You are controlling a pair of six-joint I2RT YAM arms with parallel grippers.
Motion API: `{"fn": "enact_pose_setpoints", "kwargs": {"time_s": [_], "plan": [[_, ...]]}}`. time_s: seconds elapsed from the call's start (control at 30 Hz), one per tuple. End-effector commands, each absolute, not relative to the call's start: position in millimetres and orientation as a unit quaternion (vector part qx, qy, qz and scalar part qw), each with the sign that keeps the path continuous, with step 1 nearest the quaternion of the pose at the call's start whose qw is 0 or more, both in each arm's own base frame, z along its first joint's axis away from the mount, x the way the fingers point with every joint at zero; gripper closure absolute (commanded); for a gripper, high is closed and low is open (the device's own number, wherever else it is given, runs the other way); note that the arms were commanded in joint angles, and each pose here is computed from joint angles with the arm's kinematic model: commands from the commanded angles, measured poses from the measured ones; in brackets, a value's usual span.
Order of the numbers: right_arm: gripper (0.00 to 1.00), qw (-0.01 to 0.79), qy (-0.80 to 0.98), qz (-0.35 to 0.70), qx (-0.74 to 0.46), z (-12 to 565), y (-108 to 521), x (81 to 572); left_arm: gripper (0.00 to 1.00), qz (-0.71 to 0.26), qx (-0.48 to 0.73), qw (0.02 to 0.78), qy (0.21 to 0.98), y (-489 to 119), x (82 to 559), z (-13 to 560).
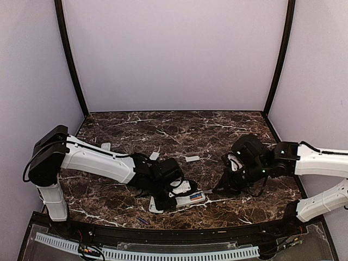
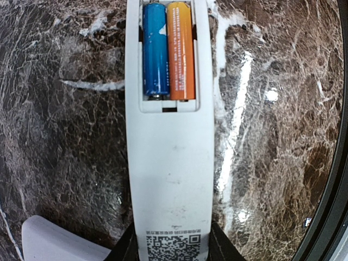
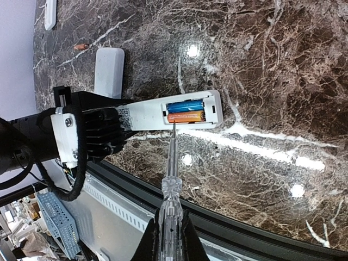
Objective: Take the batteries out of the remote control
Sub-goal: Remove the battery from the remote control without the battery cover.
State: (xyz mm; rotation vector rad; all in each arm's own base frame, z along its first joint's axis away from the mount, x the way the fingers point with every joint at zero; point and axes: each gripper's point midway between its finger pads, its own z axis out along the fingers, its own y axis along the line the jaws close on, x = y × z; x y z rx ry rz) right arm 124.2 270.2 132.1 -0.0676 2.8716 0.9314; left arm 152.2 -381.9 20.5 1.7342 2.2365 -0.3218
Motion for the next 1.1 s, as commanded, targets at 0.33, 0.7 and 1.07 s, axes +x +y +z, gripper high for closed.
{"fn": "enact_pose_setpoints", "kwargs": {"time_s": [0.33, 0.7, 1.07], "plan": [[1.00, 0.051, 0.955, 0.291, -0.020, 110, 263, 127, 0.83, -0.104, 0.614, 0.139, 0.770, -384, 149, 6], [1.00, 0.048, 0.956, 0.287, -0.024, 103, 264, 128, 0.83, -0.104, 0.614, 0.137, 0.770, -384, 148, 5], [1.00, 0.040, 0.956, 0.289, -0.029, 97, 267, 127, 0.83, -0.104, 0.615, 0.137, 0.770, -384, 148, 4]]}}
